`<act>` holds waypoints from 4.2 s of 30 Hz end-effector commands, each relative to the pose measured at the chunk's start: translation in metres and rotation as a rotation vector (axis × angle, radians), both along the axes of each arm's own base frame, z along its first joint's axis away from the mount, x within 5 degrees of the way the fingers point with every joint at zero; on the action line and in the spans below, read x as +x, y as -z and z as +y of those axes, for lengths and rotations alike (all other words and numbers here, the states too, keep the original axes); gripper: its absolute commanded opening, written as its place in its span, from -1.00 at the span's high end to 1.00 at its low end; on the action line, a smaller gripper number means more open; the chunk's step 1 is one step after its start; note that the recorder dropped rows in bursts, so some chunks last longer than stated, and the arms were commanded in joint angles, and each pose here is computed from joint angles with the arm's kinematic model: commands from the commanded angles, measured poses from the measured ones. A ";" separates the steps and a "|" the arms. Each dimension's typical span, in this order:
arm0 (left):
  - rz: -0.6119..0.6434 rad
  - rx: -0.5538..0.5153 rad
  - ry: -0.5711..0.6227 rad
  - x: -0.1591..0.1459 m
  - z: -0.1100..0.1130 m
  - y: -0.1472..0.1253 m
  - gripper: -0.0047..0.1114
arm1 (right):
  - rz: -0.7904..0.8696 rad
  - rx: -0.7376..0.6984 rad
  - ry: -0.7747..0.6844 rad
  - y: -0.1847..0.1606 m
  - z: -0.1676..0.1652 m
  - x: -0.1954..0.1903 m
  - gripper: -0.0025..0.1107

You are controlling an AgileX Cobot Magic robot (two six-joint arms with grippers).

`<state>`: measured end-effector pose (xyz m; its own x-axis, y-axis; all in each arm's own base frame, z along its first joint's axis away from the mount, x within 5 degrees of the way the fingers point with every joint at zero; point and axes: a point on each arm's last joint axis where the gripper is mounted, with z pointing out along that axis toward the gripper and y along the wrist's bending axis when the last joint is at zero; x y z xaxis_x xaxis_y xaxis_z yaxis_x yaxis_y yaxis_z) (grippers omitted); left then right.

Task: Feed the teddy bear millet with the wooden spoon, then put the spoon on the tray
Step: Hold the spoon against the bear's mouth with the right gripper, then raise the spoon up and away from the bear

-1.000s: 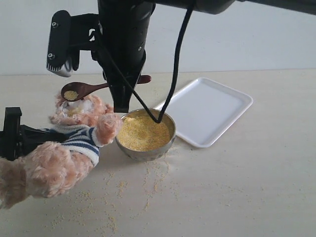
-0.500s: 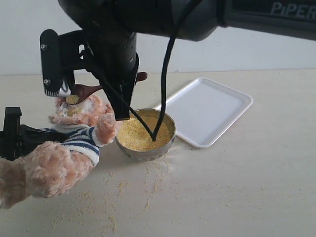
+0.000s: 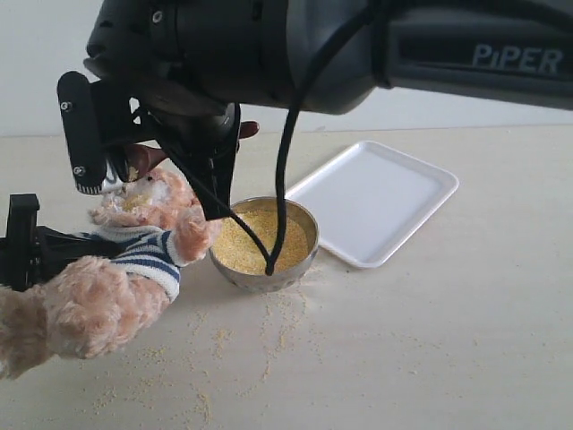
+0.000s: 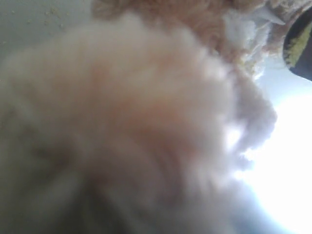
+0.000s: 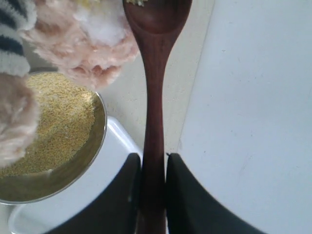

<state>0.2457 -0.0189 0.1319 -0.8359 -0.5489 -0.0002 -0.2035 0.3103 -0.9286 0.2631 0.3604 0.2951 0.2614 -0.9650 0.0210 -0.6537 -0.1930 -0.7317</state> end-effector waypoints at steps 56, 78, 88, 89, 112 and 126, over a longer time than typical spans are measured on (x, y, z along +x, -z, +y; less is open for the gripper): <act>-0.033 -0.054 0.009 0.004 -0.001 -0.007 0.83 | -0.242 -0.135 -0.032 0.010 -0.005 -0.026 0.96; -0.033 -0.052 0.009 0.004 -0.001 -0.006 0.83 | -0.228 -0.079 0.015 0.007 -0.007 -0.027 0.96; -0.033 -0.052 0.009 0.004 -0.001 -0.006 0.83 | -0.153 0.011 0.108 0.007 -0.020 -0.007 0.96; -0.033 -0.052 0.009 0.004 -0.001 -0.006 0.83 | -0.124 0.042 0.126 0.005 -0.023 -0.003 0.96; -0.039 -0.040 0.010 0.004 -0.001 -0.006 0.83 | 0.196 0.551 0.450 -0.060 -0.123 0.036 0.96; -0.048 -0.034 0.014 0.004 -0.001 -0.006 0.83 | 0.372 0.684 0.670 -0.056 -0.165 0.056 0.96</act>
